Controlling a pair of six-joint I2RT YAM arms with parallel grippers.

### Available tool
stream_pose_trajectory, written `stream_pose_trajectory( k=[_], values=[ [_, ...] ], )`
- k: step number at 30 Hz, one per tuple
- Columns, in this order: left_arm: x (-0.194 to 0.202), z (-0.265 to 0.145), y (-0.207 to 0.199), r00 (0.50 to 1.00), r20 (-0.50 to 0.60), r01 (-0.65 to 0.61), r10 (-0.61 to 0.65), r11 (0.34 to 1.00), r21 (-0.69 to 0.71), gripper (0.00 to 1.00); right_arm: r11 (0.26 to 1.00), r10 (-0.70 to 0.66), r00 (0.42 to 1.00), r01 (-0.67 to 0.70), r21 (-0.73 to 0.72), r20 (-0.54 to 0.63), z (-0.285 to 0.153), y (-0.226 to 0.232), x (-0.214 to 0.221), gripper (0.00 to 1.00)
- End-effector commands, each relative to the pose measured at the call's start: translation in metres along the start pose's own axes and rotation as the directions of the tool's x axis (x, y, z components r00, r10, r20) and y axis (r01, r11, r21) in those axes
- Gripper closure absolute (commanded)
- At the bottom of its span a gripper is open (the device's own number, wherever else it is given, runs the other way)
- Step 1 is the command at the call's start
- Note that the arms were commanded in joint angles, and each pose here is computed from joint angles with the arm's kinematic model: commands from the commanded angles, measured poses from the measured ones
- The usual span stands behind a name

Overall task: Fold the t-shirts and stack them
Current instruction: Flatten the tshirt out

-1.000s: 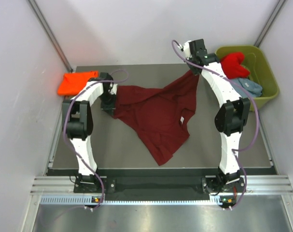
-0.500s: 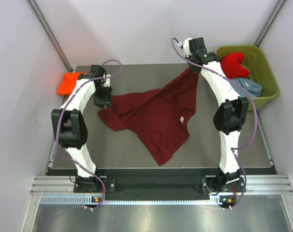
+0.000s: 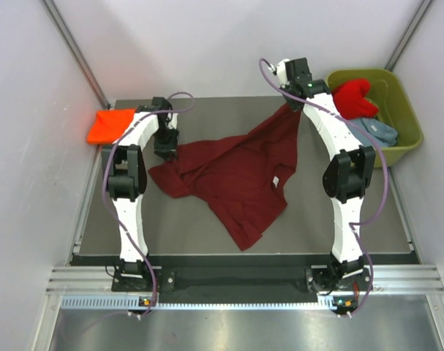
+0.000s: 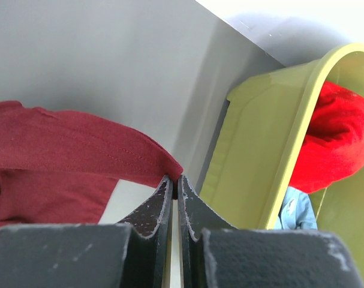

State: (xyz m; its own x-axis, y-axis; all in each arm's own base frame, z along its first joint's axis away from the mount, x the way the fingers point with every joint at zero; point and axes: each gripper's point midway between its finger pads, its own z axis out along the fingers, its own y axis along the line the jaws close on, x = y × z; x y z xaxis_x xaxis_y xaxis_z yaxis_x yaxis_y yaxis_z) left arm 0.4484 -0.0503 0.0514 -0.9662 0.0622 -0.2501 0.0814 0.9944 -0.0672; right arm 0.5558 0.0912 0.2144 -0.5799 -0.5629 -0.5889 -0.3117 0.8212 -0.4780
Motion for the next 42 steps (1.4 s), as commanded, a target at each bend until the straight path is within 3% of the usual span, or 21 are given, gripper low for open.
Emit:
stream_pose_trajectory(
  k=[1, 4, 9, 12, 16, 19, 25, 33, 36, 42],
  values=[
    [-0.020, 0.001, -0.021, 0.998, 0.045, -0.035, 0.033, 0.999, 0.040, 0.58, 0.998, 0.040, 0.997, -0.043, 0.044, 0.069, -0.011, -0.017, -0.022, 1.00],
    [-0.028, 0.002, -0.032, 0.997, 0.065, -0.050, 0.046, 0.997, 0.058, 0.67, 0.998, 0.036, 0.997, -0.039, 0.044, 0.069, -0.011, -0.016, -0.022, 1.00],
    [-0.044, -0.004, -0.035, 0.992, 0.115, -0.054, 0.048, 0.997, 0.051, 1.00, 0.998, 0.037, 0.997, -0.040, 0.048, 0.066, -0.011, -0.016, -0.021, 1.00],
    [-0.055, -0.011, -0.031, 0.988, 0.149, -0.054, 0.049, 0.998, 0.029, 1.00, 0.998, 0.036, 0.997, -0.040, 0.055, 0.075, -0.014, -0.018, -0.024, 1.00],
    [-0.086, -0.060, -0.016, 0.952, 0.302, -0.034, 0.053, 0.997, -0.068, 1.00, 0.997, 0.035, 0.995, -0.042, 0.071, 0.092, -0.020, -0.023, -0.029, 1.00],
    [-0.109, -0.074, -0.009, 0.925, 0.376, -0.024, 0.060, 0.995, -0.099, 1.00, 0.997, 0.034, 0.995, -0.040, 0.069, 0.090, -0.018, -0.022, -0.029, 1.00],
    [-0.142, -0.055, -0.007, 0.905, 0.418, -0.020, 0.079, 0.989, -0.143, 1.00, 0.998, 0.029, 0.996, -0.034, 0.057, 0.089, -0.012, -0.016, -0.030, 1.00],
    [-0.155, -0.026, -0.008, 0.901, 0.418, -0.042, 0.116, 0.982, -0.182, 1.00, 0.999, 0.027, 0.997, -0.030, 0.043, 0.073, -0.001, -0.006, -0.027, 1.00],
    [-0.168, -0.029, -0.013, 0.882, 0.454, -0.052, 0.123, 0.985, -0.167, 1.00, 0.999, 0.023, 0.997, -0.025, 0.034, 0.070, 0.002, -0.001, -0.027, 1.00],
    [-0.211, -0.048, -0.034, 0.789, 0.606, -0.064, 0.103, 0.994, -0.085, 1.00, 0.999, 0.014, 0.998, -0.016, 0.032, 0.061, 0.004, 0.003, -0.025, 1.00]
  ],
)
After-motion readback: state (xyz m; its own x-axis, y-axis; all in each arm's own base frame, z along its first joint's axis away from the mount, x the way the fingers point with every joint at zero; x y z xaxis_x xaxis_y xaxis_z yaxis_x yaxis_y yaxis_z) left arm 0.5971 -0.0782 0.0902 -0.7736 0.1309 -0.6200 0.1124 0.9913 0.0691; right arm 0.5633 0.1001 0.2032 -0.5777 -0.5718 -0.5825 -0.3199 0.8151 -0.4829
